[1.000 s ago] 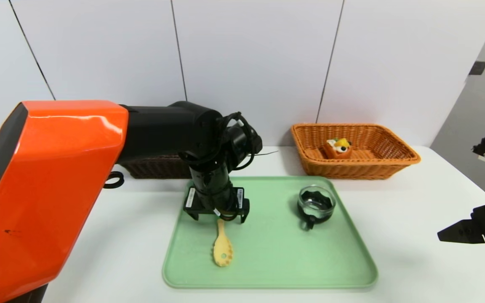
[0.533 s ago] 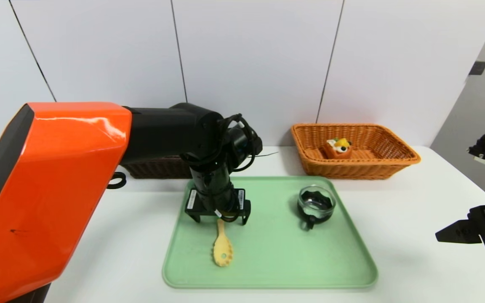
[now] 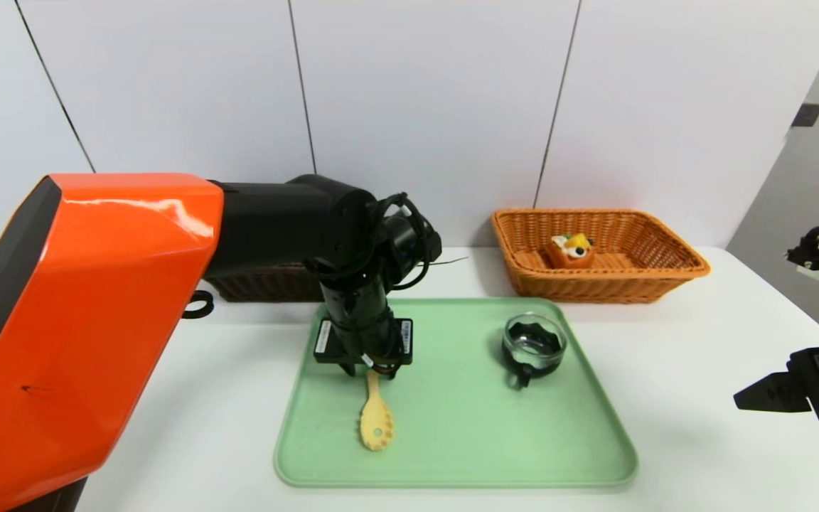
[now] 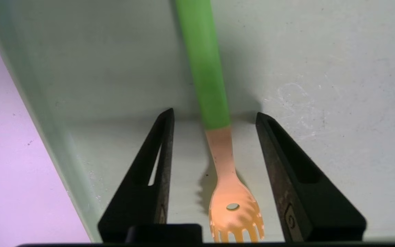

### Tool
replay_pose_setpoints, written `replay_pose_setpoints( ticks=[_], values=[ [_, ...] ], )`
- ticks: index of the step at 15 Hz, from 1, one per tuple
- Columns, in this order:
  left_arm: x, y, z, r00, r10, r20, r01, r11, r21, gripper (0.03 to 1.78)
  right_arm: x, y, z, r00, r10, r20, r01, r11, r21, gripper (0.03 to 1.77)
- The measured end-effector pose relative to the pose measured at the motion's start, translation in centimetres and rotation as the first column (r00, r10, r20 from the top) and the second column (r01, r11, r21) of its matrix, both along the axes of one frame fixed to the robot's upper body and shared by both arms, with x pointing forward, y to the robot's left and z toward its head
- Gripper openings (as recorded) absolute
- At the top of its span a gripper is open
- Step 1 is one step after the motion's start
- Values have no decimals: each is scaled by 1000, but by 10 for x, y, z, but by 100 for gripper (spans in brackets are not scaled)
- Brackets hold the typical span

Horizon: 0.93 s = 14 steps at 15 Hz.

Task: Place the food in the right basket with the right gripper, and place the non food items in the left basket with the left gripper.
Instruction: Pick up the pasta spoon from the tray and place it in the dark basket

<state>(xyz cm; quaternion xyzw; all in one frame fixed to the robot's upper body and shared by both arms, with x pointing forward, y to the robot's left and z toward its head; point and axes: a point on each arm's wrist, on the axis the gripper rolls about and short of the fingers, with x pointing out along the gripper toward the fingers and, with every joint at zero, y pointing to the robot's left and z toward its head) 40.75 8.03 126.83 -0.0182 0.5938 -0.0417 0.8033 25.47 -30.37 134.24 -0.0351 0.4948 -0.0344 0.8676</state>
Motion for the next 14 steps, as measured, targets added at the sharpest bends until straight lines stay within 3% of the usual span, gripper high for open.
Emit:
replay_pose_setpoints(
  ticks=[1, 2, 11, 14],
  values=[
    [2, 2, 0, 1000, 7, 0, -7, 1000, 0, 63, 1, 0, 0, 1000, 1, -2, -1, 1000, -1, 170],
    [3, 4, 0, 1000, 12, 0, -12, 1000, 0, 12, 1, 0, -1, 1000, 2, -4, -2, 1000, -1, 170],
    [3, 6, 13, 1000, -1, 31, 3, 998, -60, 13, 3, 1, -2, 1000, 3, -10, -3, 1000, -3, 170],
    [-6, -2, 26, 994, -74, 79, 83, 991, -108, 13, 2, 2, -3, 1000, 9, -15, -9, 1000, -4, 170]
  ],
)
